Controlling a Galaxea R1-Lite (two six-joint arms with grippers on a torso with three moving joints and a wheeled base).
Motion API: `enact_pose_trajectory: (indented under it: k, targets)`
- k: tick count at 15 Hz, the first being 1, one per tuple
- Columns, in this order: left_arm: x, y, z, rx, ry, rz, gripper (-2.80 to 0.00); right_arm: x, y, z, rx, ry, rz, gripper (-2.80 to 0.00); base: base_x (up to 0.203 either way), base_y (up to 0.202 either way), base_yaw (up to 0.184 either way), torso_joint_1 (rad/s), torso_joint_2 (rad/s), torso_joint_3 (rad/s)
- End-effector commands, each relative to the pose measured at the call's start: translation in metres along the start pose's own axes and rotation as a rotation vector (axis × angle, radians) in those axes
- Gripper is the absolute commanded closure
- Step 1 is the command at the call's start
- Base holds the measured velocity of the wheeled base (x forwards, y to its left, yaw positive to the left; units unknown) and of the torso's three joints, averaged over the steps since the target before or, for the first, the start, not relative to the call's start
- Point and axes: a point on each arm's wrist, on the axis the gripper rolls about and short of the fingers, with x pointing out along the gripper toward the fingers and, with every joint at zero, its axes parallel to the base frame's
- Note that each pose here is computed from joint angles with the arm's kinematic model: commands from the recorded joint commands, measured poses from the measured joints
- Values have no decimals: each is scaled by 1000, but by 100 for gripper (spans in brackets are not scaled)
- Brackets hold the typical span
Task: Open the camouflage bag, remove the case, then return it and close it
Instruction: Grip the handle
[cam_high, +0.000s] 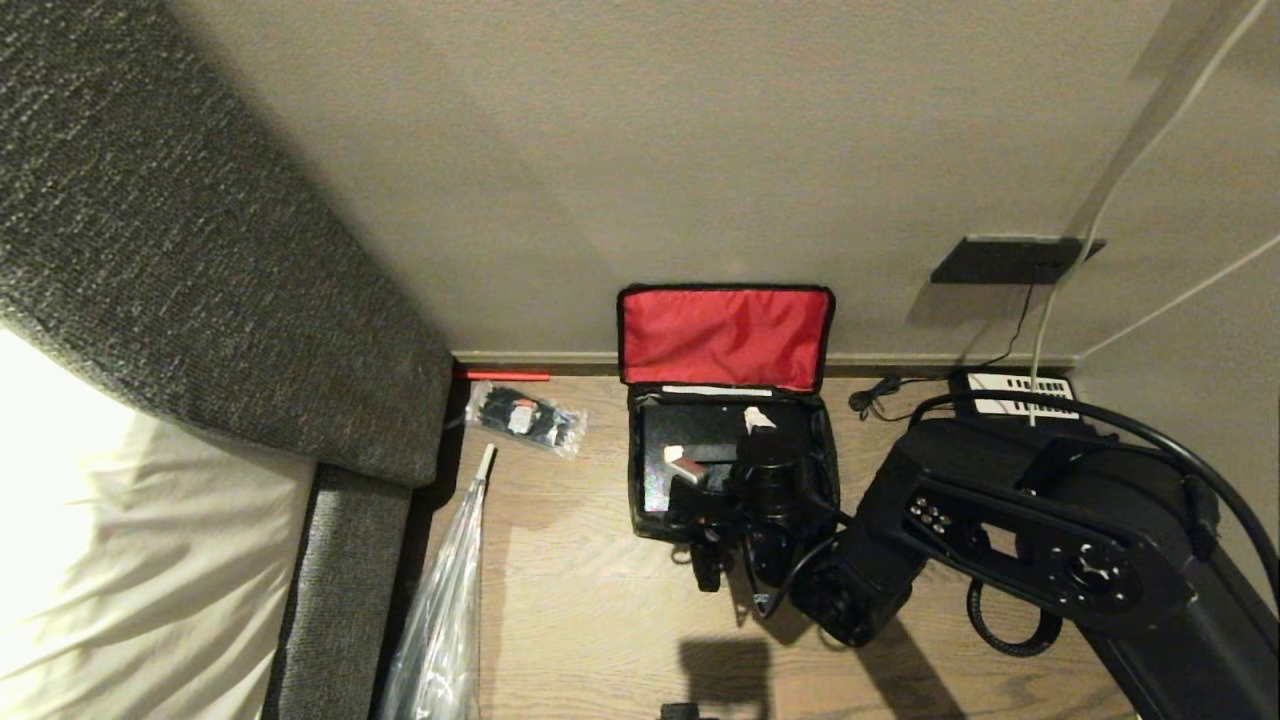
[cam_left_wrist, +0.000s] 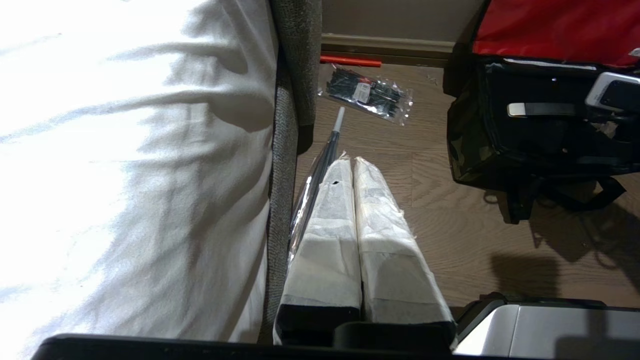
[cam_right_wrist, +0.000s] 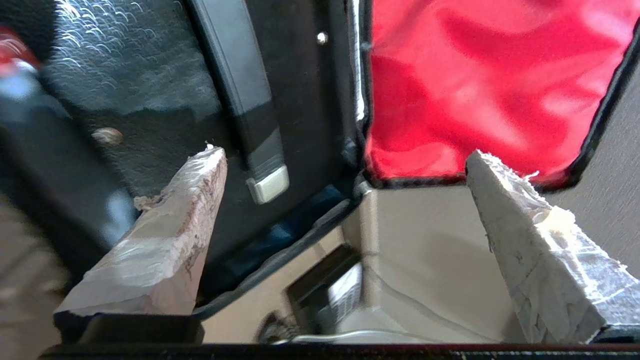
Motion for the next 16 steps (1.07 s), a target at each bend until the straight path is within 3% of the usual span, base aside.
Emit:
enact_pose_trajectory:
  k: [1, 6, 7, 9, 11, 16]
  targets:
    - [0, 0, 0, 0, -2, 1, 0, 9, 3, -8, -35, -9, -11, -280, 0, 0, 0, 0, 0, 0]
    - [0, 0, 0, 0, -1, 1, 0, 18, 12, -5, -8, -29, -30, -280, 0, 0, 0, 0, 0, 0]
    - [0, 0, 0, 0, -2, 1, 0, 19, 11, -4, -4, -46, -71, -280, 0, 0, 0, 0, 0, 0]
    - [0, 0, 0, 0, -1, 1, 0, 19, 10, -3, -60, -53, -89, -280, 0, 0, 0, 0, 0, 0]
    - [0, 0, 0, 0, -2, 1, 0, 24, 24, -5, -124, -48, -82, -280, 0, 0, 0, 0, 0, 0]
    - [0, 0, 0, 0, -2, 1, 0, 37, 14, 4, -111, -49, -123, -280, 0, 0, 0, 0, 0, 0]
